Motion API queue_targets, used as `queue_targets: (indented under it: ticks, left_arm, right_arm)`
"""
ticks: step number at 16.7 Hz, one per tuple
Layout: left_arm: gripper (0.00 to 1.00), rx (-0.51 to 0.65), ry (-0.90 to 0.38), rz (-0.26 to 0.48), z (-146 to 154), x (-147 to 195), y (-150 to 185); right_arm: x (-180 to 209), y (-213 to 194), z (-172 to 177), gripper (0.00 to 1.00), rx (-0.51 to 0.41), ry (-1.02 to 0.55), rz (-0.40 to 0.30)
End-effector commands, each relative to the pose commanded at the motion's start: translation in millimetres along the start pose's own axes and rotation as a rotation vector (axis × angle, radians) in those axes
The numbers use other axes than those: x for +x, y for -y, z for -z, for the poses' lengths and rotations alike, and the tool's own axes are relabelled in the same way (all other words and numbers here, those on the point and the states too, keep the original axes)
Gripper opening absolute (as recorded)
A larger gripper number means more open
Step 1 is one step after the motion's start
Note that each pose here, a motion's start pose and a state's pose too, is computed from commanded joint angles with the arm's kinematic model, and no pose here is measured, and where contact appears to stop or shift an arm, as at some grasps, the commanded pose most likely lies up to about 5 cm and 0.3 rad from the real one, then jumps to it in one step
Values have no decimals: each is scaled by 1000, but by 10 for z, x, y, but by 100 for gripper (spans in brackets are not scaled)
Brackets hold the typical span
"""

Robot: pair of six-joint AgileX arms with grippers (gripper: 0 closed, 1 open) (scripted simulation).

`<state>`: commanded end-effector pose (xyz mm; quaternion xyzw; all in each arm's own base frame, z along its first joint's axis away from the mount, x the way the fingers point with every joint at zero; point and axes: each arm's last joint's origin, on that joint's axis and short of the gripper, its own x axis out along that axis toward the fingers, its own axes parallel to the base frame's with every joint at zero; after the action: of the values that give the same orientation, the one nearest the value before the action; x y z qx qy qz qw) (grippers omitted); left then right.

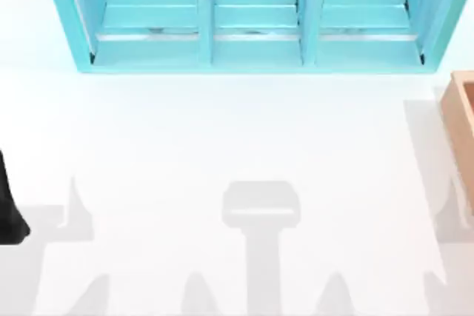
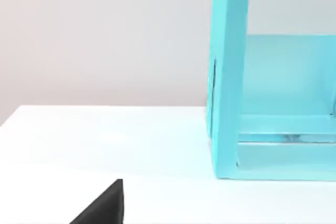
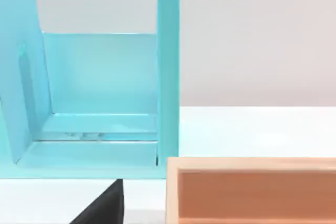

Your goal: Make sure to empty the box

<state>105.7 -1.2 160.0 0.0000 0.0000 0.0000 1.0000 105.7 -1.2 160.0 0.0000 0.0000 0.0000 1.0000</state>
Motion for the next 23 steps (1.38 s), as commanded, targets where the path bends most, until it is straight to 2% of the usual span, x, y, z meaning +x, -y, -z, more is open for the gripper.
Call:
queue_targets:
  ticks: [4,8,11,15,19,23]
  left_arm:
    - [100,0,0,0,0,0,0]
    - [100,0,0,0,0,0,0]
    - [100,0,0,0,0,0,0]
    - [100,0,0,0,0,0,0]
    - [100,0,0,0,0,0,0]
    - [100,0,0,0,0,0,0]
  right_arm:
    - [2,7,-53,100,-10,-34,6]
    - [47,50,-348,100,-57,-222,35]
    - [209,116,-649,100,-92,-466,58]
    - [650,286,-898,100,-102,-876,67]
    - [1136,542,-909,100,-60,-1257,45]
    - [1439,767,-848,100,-3,-1498,15]
